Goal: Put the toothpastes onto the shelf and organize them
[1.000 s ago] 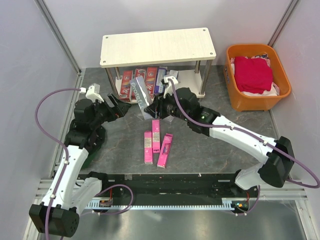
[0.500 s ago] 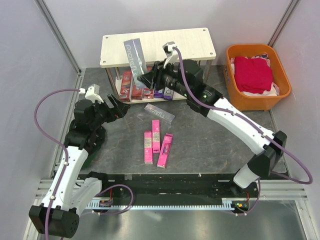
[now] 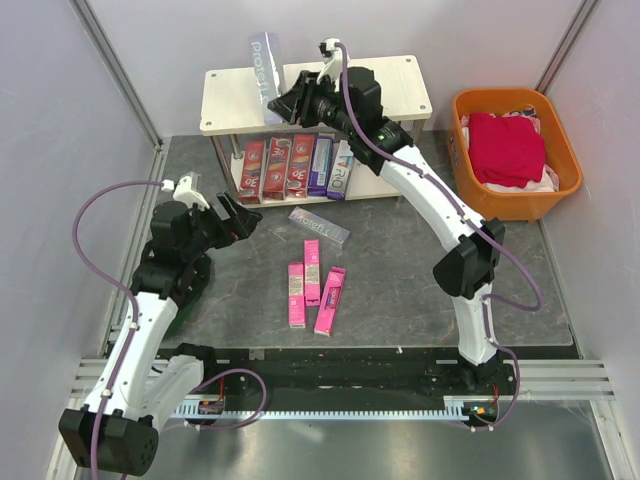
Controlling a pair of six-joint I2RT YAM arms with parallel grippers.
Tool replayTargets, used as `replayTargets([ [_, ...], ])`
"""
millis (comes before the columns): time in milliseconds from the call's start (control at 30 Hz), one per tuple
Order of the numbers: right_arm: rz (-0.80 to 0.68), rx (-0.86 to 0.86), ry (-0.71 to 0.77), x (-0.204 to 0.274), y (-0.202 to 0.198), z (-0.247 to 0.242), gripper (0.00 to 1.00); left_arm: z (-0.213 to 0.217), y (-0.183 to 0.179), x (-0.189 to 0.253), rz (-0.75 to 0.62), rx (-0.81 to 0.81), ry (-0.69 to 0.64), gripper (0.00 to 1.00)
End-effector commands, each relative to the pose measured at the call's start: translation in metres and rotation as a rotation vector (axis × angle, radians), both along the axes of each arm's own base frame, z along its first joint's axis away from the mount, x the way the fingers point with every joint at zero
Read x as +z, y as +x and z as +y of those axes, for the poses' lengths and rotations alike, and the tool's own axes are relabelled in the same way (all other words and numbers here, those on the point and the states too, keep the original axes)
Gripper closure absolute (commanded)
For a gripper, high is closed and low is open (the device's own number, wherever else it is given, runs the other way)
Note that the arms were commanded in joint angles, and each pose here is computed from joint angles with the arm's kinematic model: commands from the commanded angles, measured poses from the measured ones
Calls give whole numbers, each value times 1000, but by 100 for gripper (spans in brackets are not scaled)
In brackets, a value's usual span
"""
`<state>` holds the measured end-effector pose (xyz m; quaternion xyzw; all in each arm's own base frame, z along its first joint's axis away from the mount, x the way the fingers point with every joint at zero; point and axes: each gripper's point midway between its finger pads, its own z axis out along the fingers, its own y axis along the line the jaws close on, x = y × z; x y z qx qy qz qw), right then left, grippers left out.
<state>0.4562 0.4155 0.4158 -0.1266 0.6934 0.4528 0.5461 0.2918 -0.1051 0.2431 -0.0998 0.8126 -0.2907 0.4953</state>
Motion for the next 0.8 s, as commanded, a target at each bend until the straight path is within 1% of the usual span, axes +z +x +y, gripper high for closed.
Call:
replayTargets([
  [0,-56,35,112,43,10,-6,62,-1,0,-3,-14,-20,22,5],
  [67,-47,45,133,45,14,-6,59,-1,1,-6,-3,-22,23,5],
  [100,-30,41,132,36,24,-7,59,-1,1,-6,-3,-22,23,5],
  [200,0,58,147,30,30,-10,57,-1,2,-8,4,-22,24,5],
  [267,20,59,144,24,33,-12,46,-1,3,-8,7,-22,24,5],
  [300,20,56,144,24,34,-15,43,-1,3,-8,7,-22,24,5],
  [333,34,53,138,18,35,-14,38,-1,4,-9,9,-22,24,5],
  [400,39,44,137,17,37,-20,33,-2,5,-9,12,-25,20,5],
  [433,49,40,131,12,39,-21,28,-3,5,-9,11,-27,17,5],
  [633,80,-4,114,0,45,-34,12,-6,7,-11,19,-40,9,5],
  [667,67,-18,110,4,44,-37,10,-6,7,-11,18,-43,7,5],
  [733,74,-25,98,-1,44,-39,6,-6,8,-12,22,-43,9,5],
  [767,73,-25,97,0,43,-40,6,-6,8,-12,20,-43,9,5],
])
